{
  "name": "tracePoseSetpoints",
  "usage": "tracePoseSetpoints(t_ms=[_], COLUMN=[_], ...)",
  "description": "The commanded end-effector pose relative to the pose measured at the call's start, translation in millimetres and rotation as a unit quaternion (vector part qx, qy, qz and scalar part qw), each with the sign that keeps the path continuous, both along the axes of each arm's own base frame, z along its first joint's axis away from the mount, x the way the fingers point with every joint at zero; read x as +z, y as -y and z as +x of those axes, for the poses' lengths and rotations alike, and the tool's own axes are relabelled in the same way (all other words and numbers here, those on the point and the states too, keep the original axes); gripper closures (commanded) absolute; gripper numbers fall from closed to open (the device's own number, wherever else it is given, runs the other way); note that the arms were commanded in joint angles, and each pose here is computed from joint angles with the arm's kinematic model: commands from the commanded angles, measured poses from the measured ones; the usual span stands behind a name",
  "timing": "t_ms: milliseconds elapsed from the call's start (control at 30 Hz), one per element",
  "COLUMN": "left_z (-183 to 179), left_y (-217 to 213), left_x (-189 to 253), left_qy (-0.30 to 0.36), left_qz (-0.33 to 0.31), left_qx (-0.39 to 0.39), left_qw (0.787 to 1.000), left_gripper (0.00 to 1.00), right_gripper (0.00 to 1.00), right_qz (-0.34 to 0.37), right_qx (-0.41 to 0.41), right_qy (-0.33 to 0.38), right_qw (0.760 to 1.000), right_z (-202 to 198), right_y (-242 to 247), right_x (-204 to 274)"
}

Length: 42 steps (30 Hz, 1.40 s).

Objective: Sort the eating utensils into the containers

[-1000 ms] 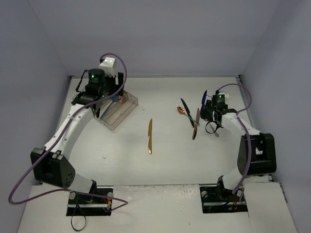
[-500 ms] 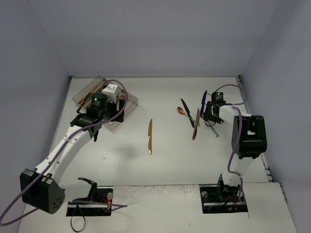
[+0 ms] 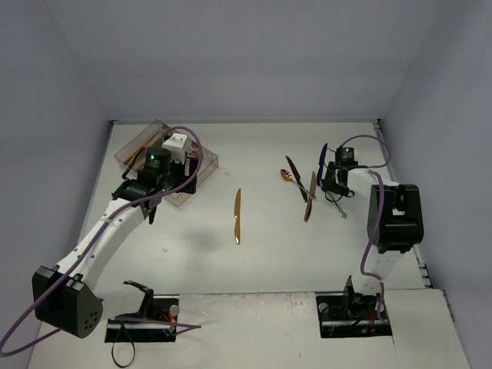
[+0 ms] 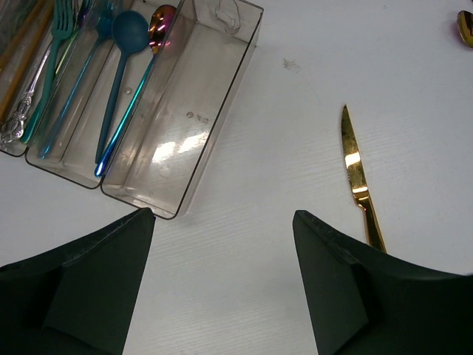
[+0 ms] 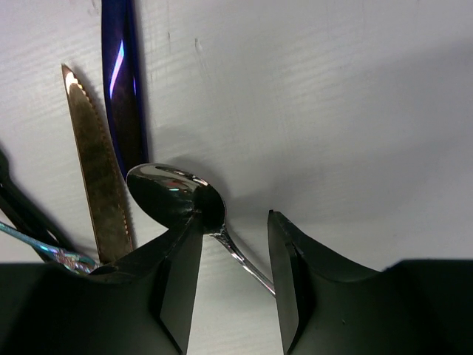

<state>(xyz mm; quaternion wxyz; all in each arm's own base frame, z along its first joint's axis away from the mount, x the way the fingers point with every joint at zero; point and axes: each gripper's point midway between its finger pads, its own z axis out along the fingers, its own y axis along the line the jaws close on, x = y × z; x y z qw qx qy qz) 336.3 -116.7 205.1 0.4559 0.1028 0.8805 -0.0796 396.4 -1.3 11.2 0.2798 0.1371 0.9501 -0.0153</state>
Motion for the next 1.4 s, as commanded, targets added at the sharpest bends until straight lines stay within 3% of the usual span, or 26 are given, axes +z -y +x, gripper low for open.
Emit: tracePoseSetpoints(t_ms=[0, 200, 867, 1133, 1367], left_z=[9.4, 9.3, 8.9, 9.8, 9.5], left_y=[6.2, 6.6, 9.4, 10.6, 11.2], left_x=[25.9, 27.3, 27.0, 24.4, 23.4], left_qy=[0.037, 0.039, 0.039, 0.035, 0.034], left_qz=[-0.012, -0.014, -0.017, -0.018, -0.018], left_qx=[-0.009, -0.010, -0.018, -0.019, -0.021], left_qw=[0.999, 0.999, 0.999, 0.999, 0.999], left_gripper=[0.27, 0.27, 0.27, 0.27, 0.27], right_gripper=[0.61, 0.53, 0.55, 0.64, 0.84], right_qz=[-0.008, -0.013, -0.015, -0.029, -0.031], right_qx=[-0.001, 0.013, 0.023, 0.026, 0.039], right_qy=[0.049, 0.062, -0.046, -0.064, -0.078], right_qw=[0.999, 0.998, 0.999, 0.997, 0.996], right_z=[2.9, 2.0, -32.0, -30.1, -28.0], right_y=[4.2, 3.8, 2.7, -0.3, -11.1], right_x=[49.6, 64.6, 7.2, -4.2, -14.2])
